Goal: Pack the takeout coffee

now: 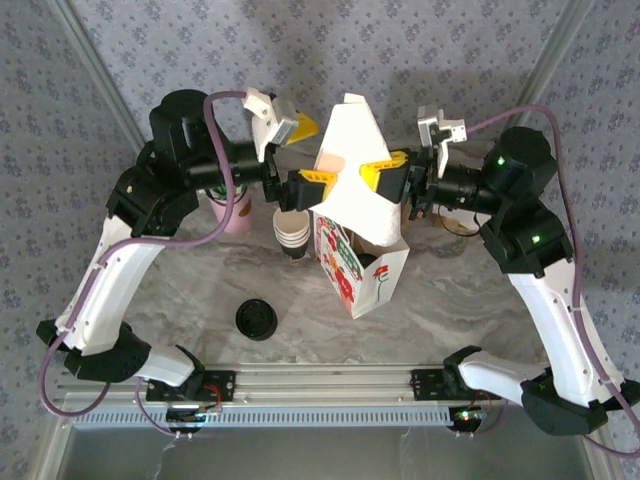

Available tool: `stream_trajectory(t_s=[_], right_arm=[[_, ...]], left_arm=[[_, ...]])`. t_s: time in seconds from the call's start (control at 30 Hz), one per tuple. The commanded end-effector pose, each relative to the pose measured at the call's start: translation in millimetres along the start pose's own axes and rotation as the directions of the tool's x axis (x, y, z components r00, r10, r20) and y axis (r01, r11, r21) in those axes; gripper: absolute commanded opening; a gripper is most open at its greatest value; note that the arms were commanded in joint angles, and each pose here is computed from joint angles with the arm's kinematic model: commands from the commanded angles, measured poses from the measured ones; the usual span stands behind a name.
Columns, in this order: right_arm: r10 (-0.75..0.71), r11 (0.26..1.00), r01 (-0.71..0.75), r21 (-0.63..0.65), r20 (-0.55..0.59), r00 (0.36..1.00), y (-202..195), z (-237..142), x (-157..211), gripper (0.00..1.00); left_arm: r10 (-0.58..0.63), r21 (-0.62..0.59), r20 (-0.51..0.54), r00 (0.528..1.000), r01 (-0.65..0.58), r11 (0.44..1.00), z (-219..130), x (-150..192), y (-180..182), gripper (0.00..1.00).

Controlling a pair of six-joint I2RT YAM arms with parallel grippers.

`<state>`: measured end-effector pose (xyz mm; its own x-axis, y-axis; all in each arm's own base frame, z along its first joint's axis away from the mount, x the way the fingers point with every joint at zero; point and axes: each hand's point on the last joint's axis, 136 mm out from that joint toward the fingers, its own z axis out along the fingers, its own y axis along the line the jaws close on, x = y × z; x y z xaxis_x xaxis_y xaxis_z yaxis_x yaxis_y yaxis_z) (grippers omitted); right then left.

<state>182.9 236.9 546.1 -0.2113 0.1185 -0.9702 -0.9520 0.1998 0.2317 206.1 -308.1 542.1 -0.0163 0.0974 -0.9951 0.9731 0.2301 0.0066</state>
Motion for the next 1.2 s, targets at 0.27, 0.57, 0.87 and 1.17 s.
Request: stream_trajectory(t_s=[0.27, 0.57, 0.87, 1.17], right_arm=[[0.013, 0.999, -0.012, -0.032, 0.012, 1.000, 5.8, -3.1, -9.6, 0.00], [0.011, 1.000, -0.011, 0.019, 0.029, 1.000, -7.0, -0.6, -11.9, 0.00], [0.022, 1.000, -0.022, 0.005, 0.006, 1.000, -4.8, -0.9, -7.2, 0.20], [-0.045, 0.999, 0.045, -0.023, -0.036, 0.998, -9.0, -5.9, -17.7, 0.56]], left_arm=[[-0.078, 0.236, 0.043, 0.996, 0.066, 0.969, 3.4, -17.0, -32.8, 0.79], [-0.103, 0.216, 0.033, 0.994, 0.093, 0.972, 5.7, -14.4, -28.3, 0.23], [-0.127, 0.187, 0.022, 0.992, 0.121, 0.975, 7.7, -11.9, -23.0, 0.00], [-0.156, 0.234, -0.029, 0.987, 0.159, 0.959, 8.6, -1.1, -30.6, 0.00]])
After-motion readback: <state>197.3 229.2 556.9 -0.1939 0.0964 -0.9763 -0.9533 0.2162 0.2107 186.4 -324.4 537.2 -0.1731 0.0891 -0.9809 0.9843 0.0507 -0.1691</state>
